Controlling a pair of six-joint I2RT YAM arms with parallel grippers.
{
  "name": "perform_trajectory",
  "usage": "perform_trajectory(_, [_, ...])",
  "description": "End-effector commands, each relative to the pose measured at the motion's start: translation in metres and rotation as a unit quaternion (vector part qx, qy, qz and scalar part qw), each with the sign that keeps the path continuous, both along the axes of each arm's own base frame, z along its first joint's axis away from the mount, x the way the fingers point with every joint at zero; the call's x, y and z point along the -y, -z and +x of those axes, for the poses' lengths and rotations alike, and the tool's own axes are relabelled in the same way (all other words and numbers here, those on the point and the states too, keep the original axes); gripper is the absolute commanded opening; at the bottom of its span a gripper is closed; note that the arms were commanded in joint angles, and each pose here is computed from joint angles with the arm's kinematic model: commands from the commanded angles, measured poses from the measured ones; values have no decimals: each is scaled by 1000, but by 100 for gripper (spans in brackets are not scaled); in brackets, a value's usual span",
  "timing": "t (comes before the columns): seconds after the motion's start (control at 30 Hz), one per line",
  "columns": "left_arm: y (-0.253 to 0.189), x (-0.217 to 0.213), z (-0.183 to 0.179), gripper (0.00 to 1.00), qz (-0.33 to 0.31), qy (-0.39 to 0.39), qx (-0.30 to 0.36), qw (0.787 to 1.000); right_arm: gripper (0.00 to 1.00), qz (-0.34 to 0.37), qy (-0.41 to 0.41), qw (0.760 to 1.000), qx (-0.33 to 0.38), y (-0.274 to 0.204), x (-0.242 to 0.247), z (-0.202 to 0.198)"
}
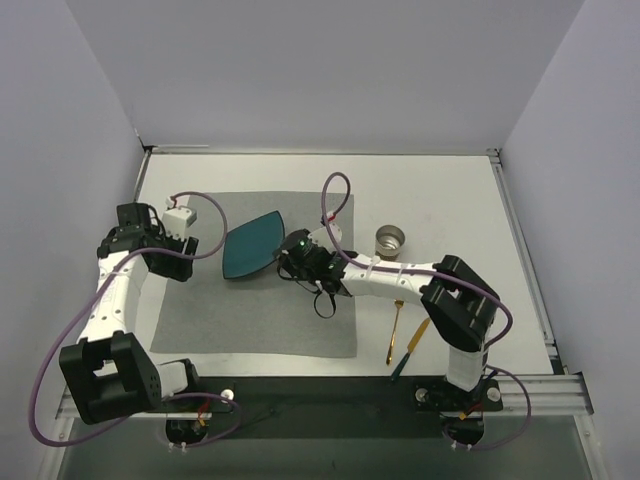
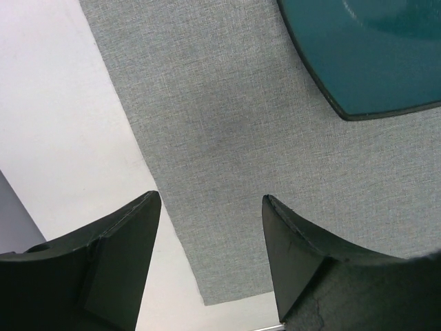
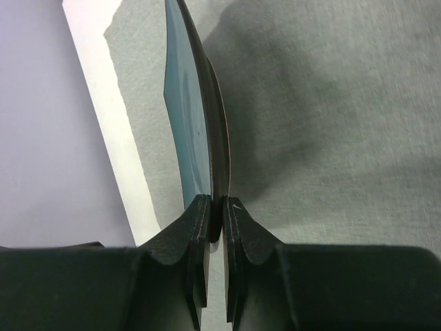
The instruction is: Set the dinner table for one person
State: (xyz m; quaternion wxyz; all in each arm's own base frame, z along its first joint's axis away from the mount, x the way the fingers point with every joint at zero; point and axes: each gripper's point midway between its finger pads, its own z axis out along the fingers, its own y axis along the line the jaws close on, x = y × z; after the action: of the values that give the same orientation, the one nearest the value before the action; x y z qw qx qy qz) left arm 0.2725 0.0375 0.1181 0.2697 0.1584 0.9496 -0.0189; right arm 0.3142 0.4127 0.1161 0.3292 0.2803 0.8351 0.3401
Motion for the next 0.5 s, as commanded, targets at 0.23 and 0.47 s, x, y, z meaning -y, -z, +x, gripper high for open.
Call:
perform_trajectory(0.23, [48, -9, -1, 70, 14, -4, -42, 999, 0, 143, 66, 987, 19, -20, -22, -27])
perform_trajectory(0.47, [63, -17, -6, 70, 34, -4, -60, 998, 0, 98, 32, 995, -16, 19, -15, -42])
